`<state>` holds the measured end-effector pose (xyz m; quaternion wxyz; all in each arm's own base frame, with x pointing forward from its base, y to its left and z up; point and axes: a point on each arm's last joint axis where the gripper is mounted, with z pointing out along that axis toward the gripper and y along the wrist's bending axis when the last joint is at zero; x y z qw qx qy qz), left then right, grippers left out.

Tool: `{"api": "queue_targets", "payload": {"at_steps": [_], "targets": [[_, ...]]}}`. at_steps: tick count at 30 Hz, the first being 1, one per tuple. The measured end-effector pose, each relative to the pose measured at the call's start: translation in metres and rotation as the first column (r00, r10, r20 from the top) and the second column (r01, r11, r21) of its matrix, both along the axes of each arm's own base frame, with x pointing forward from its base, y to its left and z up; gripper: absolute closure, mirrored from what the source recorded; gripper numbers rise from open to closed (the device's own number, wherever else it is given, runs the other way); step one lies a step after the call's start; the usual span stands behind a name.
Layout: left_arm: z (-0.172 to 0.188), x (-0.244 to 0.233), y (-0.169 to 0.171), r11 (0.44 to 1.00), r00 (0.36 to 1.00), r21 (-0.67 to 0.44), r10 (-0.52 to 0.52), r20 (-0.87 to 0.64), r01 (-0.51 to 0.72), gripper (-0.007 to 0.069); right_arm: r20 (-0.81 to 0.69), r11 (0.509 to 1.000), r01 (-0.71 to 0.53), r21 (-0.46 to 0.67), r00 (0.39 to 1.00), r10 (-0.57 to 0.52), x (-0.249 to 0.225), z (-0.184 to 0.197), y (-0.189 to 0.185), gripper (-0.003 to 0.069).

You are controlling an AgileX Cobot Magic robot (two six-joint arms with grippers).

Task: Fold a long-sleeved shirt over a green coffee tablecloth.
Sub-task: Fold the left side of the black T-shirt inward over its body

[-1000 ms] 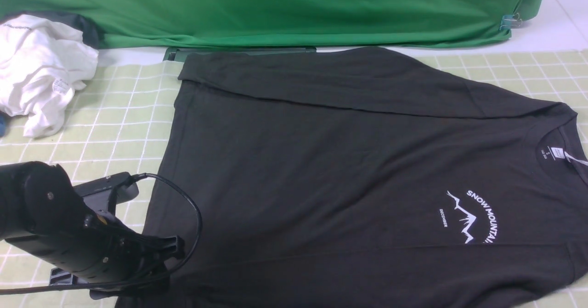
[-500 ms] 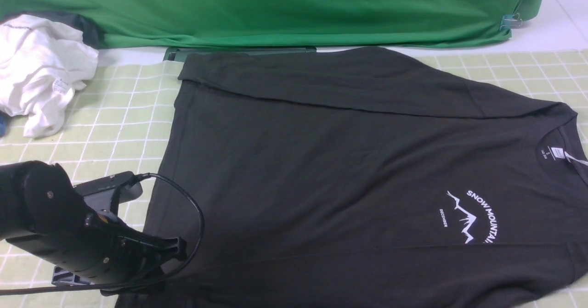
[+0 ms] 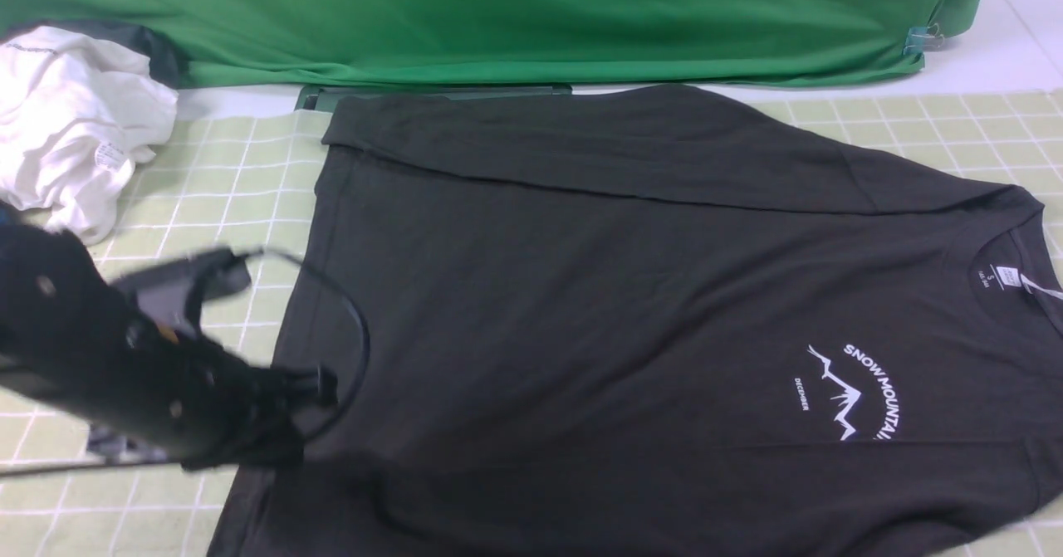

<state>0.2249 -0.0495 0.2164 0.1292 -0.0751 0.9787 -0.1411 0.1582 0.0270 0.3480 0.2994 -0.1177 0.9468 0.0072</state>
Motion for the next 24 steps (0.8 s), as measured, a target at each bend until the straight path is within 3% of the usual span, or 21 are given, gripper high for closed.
{"api": "queue_targets", "payload": {"at_steps": [5,10,16,19,24], "targets": [[0.075,0.019,-0.002,1.000,0.982,-0.015,-0.002,0.186,0.005,0.0600,0.001,1.000,-0.001,0.000,1.000,0.001,0.000,0.000,0.000,0.0522],[0.108,0.047,-0.001,1.000,0.964,0.029,0.004,0.264,-0.012,0.0600,0.001,1.000,-0.001,0.000,1.000,0.001,0.000,0.000,0.000,0.0517],[0.098,0.102,-0.004,0.996,0.965,0.083,-0.007,0.262,-0.015,0.0600,0.001,1.000,-0.001,0.000,1.000,0.001,0.000,0.000,0.000,0.0509],[0.078,0.134,-0.002,0.987,0.969,0.162,-0.038,0.242,-0.002,0.0600,0.000,1.000,-0.001,0.000,1.000,0.001,0.000,0.000,0.000,0.0503],[0.052,0.166,-0.006,0.984,0.975,0.177,-0.041,0.220,0.002,0.0600,0.000,1.000,-0.001,0.000,1.000,0.001,0.000,0.000,0.000,0.0496]]}}
